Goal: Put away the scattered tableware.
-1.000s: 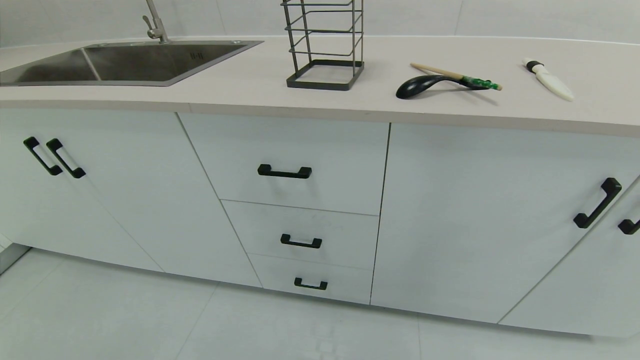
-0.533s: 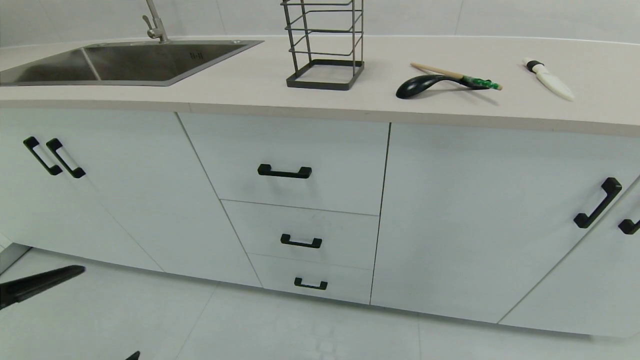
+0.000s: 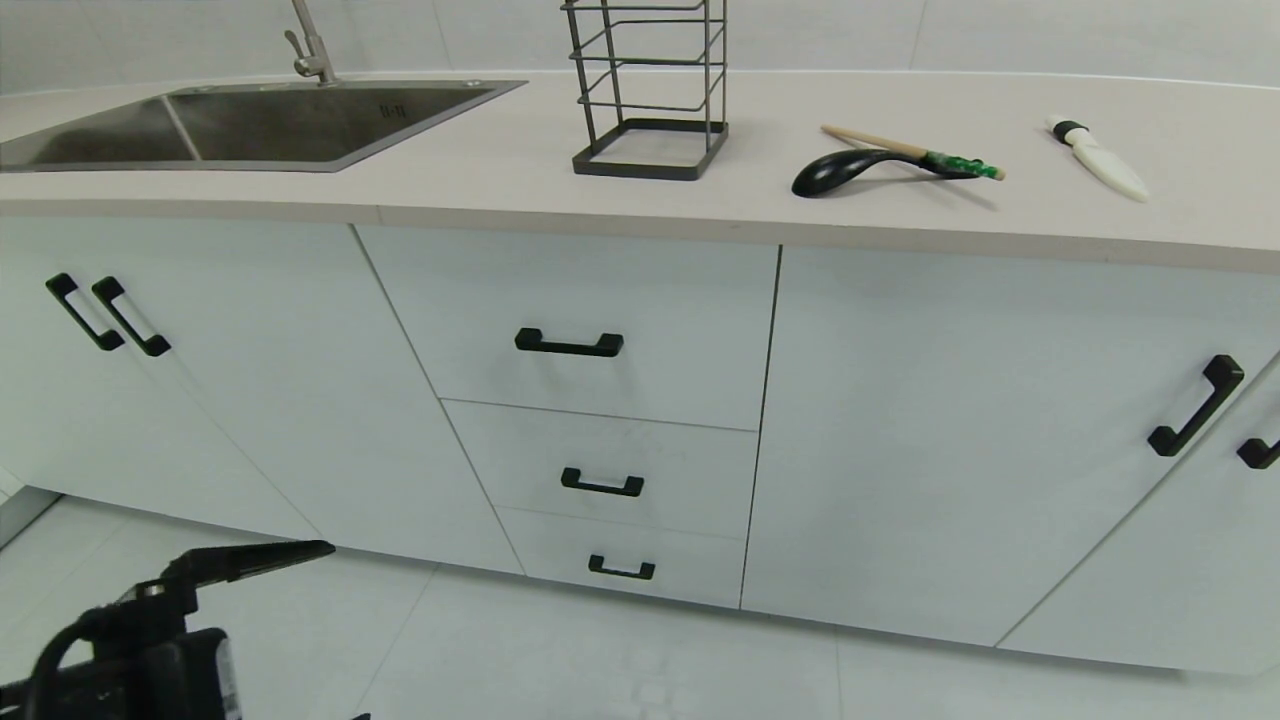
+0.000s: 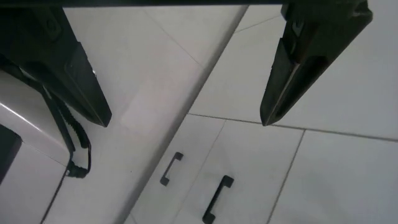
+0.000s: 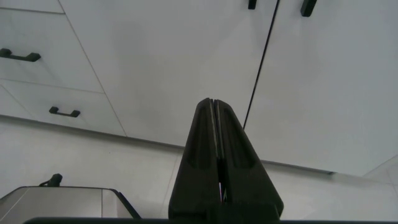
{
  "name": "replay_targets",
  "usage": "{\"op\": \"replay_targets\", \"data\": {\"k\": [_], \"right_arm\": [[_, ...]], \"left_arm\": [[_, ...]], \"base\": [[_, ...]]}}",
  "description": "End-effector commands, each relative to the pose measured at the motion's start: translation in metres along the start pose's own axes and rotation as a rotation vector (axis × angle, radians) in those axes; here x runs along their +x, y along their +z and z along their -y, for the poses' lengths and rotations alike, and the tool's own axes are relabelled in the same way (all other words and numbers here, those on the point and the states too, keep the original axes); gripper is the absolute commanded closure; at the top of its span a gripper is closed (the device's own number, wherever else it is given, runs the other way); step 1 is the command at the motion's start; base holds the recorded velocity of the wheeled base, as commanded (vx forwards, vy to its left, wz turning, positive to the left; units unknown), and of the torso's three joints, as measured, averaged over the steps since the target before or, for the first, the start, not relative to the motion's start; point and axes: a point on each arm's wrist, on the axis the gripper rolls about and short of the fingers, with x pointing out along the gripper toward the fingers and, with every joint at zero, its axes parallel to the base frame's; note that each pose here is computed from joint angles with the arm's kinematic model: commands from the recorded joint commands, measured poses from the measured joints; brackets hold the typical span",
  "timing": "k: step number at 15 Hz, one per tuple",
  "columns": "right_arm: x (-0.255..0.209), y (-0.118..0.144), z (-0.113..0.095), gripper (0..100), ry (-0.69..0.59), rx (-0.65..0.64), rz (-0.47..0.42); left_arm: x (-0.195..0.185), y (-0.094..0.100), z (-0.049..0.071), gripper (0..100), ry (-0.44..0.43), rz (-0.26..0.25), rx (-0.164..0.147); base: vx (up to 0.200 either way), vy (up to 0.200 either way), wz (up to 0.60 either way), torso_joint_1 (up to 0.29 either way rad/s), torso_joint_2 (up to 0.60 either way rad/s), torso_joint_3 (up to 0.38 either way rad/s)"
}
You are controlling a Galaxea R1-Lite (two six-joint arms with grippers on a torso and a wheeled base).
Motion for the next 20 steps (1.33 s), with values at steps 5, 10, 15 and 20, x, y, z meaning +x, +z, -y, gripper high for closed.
{"op": "replay_targets", "data": {"k": [5, 10, 15, 20], "right_arm": [[0.000, 0.000, 0.000, 100, 0.000, -0.001, 0.004], [0.000, 0.000, 0.000, 100, 0.002, -0.001, 0.004], [0.000, 0.000, 0.000, 100, 0.002, -0.001, 0.004], [0.000, 0.000, 0.000, 100, 0.000, -0.001, 0.004]], "left_arm": [[0.048, -0.006, -0.014, 0, -0.149, -0.088, 0.103], [0.080, 0.007, -0.056, 0, -0.156, -0.074, 0.283], [0.108, 0.002, -0.053, 0, -0.275, -0.110, 0.299], [0.138, 0.005, -0.043, 0, -0.315, -0.109, 0.328]], "base": [[0.000, 0.000, 0.00, 0.000, 0.00, 0.000], [0.000, 0.000, 0.00, 0.000, 0.00, 0.000], [0.000, 0.000, 0.00, 0.000, 0.00, 0.000], [0.000, 0.000, 0.00, 0.000, 0.00, 0.000]]}}
